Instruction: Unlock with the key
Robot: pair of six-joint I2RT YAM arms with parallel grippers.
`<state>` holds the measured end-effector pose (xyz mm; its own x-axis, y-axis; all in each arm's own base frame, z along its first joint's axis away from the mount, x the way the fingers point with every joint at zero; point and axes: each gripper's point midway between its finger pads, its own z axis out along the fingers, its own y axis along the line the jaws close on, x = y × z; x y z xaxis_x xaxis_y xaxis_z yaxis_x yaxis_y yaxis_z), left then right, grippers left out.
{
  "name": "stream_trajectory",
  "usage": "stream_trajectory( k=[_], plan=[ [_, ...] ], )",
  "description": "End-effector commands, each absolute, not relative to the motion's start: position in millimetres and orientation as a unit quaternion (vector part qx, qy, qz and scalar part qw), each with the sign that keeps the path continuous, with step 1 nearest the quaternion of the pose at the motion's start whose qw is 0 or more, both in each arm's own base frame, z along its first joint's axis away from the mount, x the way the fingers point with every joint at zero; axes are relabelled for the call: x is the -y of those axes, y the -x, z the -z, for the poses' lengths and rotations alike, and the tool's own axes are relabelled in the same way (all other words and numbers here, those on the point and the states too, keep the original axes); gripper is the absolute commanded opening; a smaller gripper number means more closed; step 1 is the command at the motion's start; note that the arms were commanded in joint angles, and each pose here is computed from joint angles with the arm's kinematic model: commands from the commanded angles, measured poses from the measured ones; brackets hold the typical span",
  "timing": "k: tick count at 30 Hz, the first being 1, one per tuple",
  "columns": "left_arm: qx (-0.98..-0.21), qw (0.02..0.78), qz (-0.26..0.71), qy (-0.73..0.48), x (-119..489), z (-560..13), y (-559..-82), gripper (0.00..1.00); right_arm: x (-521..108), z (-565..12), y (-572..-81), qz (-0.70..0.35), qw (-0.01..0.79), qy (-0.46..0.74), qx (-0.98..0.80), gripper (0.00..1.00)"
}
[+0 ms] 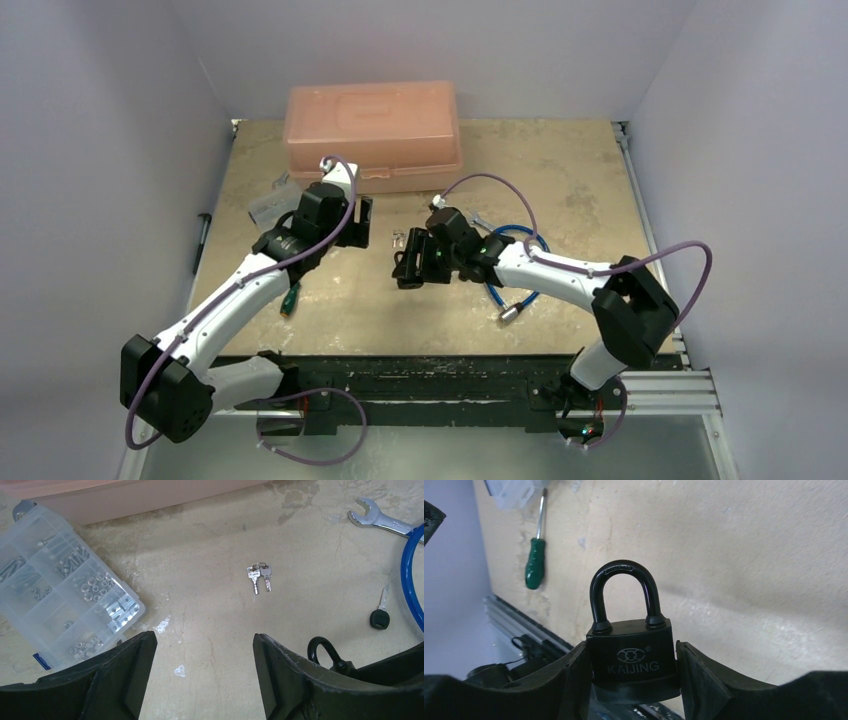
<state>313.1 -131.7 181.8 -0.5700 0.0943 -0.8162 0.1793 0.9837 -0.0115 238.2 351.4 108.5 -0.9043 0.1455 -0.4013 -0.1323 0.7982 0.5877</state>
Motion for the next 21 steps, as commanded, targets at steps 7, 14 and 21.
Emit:
stream_trajectory(
  k=[7,14,21],
  plan=[
    [-0.857,0.503,0.081,-0.072,139.5,-214.4,-316.0,0.75,-378.9,-185.7,-248.1,-0.437,0.263,-0.042,-0.859,0.24],
    [-0.858,0.502,0.082,-0.073,140.6,-212.5,-316.4,0.75,-337.9,-165.2,-272.4,-0.269,0.333,-0.009,-0.904,0.23],
    [-0.86,0.494,0.106,-0.071,148.6,-209.7,-314.7,0.77,-332.9,-177.3,-272.8,-0.162,0.411,0.1,-0.891,0.22]
  ],
)
